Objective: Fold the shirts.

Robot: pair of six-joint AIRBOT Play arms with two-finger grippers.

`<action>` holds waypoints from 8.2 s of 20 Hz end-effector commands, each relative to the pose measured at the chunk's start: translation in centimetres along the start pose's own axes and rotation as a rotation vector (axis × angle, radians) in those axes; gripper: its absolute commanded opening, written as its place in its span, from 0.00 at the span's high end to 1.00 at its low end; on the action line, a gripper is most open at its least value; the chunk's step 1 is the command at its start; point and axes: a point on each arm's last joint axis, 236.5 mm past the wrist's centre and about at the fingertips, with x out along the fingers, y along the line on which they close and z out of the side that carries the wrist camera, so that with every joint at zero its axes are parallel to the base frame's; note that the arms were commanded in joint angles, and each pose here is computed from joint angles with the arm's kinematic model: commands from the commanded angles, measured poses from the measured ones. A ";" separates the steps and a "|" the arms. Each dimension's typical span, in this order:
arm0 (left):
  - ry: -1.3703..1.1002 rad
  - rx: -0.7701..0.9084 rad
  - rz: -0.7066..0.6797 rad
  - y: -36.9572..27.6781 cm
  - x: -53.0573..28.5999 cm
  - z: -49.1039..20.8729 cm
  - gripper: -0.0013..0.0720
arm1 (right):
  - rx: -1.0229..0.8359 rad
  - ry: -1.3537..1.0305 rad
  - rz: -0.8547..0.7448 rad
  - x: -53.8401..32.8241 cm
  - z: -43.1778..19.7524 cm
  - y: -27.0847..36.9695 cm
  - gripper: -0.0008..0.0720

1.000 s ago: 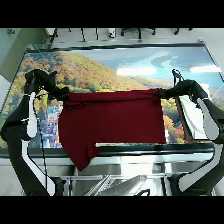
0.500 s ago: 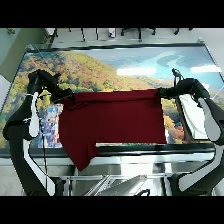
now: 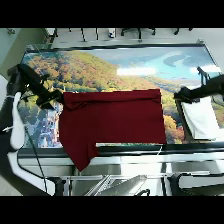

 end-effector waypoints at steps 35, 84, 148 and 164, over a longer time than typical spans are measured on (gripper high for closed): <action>0.060 -0.130 -0.258 2.1 9.4 -19.9 0.03 | 0.195 0.167 0.133 3.3 -13.6 -2.4 0.45; -0.227 -0.138 -0.046 3.6 6.1 -22.4 0.96 | 0.430 0.215 -0.143 4.2 -19.9 -2.1 0.96; -0.259 0.514 -0.150 -30.0 18.8 -0.4 0.96 | -0.101 -0.181 0.251 -4.0 2.1 11.0 0.96; -0.136 0.633 -0.300 -39.2 16.3 -4.5 0.96 | -0.180 -0.202 0.297 -11.1 -2.4 16.3 0.96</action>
